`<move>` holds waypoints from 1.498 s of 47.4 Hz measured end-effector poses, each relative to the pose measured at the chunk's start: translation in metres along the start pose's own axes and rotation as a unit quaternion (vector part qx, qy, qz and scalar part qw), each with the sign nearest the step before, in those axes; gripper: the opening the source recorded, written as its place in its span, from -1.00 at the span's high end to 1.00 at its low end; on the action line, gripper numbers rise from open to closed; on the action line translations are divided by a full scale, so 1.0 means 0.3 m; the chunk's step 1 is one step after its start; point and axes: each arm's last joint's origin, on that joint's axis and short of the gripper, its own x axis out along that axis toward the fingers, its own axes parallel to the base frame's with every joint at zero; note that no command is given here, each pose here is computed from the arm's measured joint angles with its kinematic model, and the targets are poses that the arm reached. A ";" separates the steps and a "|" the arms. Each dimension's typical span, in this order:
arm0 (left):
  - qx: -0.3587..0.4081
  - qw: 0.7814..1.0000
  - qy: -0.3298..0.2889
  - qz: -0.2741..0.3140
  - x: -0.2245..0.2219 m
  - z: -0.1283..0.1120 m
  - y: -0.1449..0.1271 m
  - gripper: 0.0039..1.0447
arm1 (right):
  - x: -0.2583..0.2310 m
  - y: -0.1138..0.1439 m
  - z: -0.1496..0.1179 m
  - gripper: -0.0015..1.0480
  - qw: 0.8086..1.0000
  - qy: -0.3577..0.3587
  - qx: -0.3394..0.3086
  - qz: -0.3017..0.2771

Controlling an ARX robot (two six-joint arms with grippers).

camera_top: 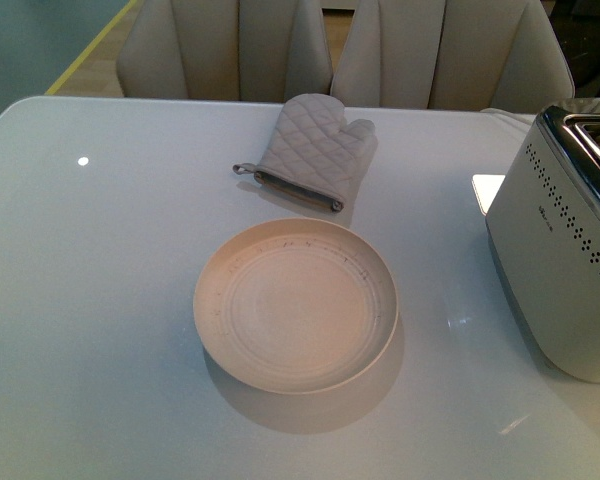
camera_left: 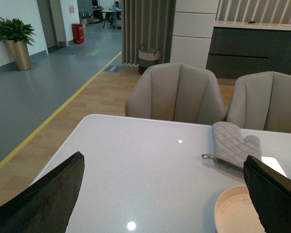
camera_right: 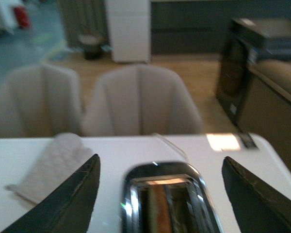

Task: Put bread into toaster

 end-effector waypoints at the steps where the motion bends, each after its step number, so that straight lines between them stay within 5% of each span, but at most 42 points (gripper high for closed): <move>1: 0.000 1.000 0.000 0.000 0.000 0.000 0.000 -0.87 | -0.013 0.005 -0.007 -0.31 1.000 -0.014 0.000 0.012; 18: 0.000 1.000 0.000 0.000 0.000 0.000 0.000 -0.87 | -0.144 0.008 -0.183 0.96 0.999 -0.017 -0.002 0.031; 71: 0.000 1.000 0.000 0.000 0.000 0.000 0.000 -0.87 | -0.308 -0.003 -0.300 0.96 0.999 -0.030 0.000 0.031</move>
